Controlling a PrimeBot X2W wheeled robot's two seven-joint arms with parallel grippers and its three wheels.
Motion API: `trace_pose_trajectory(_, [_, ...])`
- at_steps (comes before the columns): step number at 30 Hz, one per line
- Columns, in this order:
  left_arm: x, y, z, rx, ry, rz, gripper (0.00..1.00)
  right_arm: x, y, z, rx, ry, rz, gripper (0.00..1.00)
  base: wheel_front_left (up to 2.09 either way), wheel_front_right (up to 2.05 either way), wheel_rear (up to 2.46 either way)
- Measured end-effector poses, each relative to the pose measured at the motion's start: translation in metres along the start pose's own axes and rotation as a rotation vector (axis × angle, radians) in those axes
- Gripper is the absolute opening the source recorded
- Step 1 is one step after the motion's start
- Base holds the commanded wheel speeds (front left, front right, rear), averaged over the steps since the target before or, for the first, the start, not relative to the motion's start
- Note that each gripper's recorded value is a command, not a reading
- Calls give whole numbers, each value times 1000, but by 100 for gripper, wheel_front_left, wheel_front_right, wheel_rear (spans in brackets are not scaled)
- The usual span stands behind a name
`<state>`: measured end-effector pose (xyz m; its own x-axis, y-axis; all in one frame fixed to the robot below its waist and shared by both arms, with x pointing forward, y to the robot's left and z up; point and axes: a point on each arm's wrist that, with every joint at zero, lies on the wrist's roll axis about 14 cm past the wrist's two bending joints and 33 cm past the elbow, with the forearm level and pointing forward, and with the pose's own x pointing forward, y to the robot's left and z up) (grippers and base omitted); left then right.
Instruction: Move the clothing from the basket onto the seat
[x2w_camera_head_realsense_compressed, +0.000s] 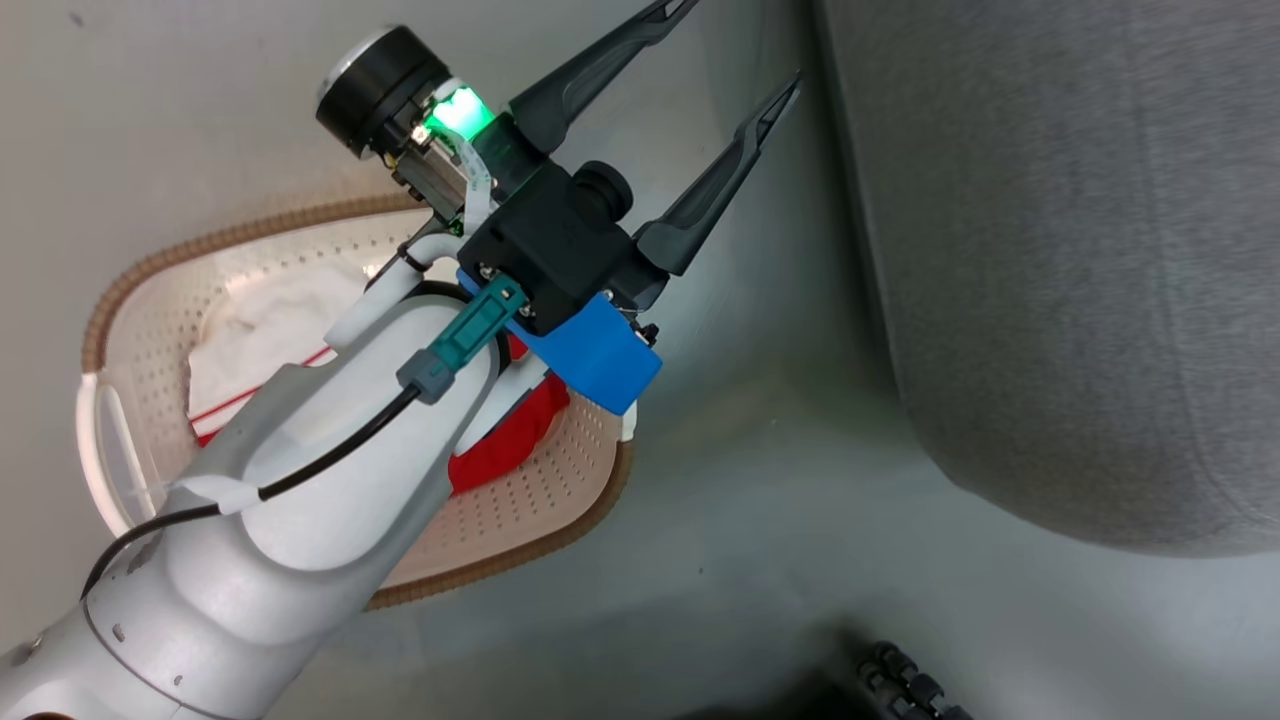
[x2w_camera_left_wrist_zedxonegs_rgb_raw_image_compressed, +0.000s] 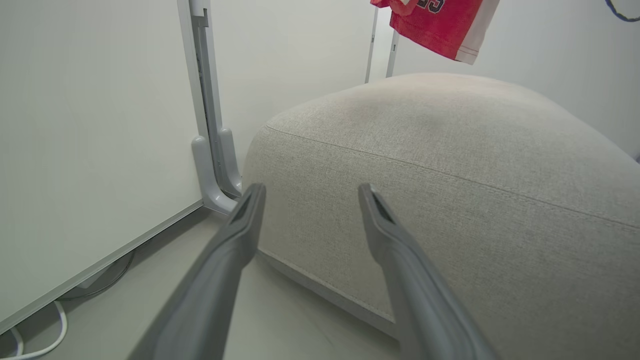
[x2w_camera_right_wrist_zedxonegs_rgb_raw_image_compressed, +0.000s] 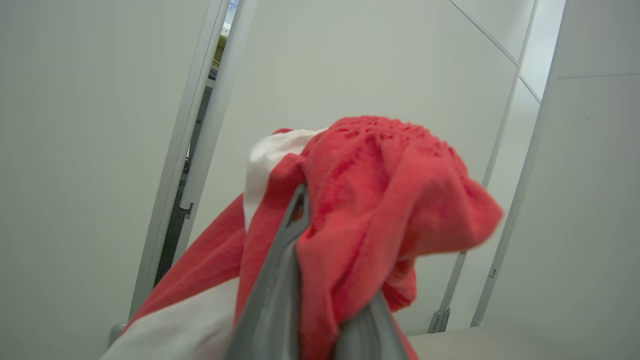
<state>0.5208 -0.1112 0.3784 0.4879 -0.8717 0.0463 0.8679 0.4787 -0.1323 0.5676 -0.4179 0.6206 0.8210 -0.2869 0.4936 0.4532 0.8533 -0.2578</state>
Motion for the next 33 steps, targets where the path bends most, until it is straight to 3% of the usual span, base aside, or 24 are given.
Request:
trace_pose_trajectory(4, [-6, 6, -30, -38, 25, 9, 100, -15, -3, -72, -53, 171, -10, 0, 0, 0, 0])
trace_pose_trajectory(8, [-11, 9, -41, -41, 43, 15, 100, -55, -2, -134, -58, 368, -19, 0, 0, 0, 0])
trace_pose_trajectory(14, [-12, 10, -40, -34, 46, 15, 100, -119, 11, -183, -15, 571, -61, 0, 0, 0, 0])
trace_pose_trajectory(15, [-12, 10, -40, -33, 50, 16, 100, -125, 21, -183, -7, 576, -62, 40, 0, 0, 0])
trace_pose_trajectory(16, [-13, 10, -39, -31, 51, 15, 100, -125, 24, -180, -4, 568, -63, 96, 0, 0, 0])
trace_pose_trajectory(17, [-12, 10, -38, -28, 50, 14, 100, -126, 28, -177, -4, 565, -63, 100, 0, 0, 0])
trace_pose_trajectory(22, [-12, 3, -22, -23, 30, 16, 100, -129, 30, -159, -6, 544, -72, 100, 0, 0, 0])
trace_pose_trajectory(33, [-27, -8, 26, -18, -12, 97, 100, -163, -14, -102, -8, 519, -82, 100, 0, 0, 0])
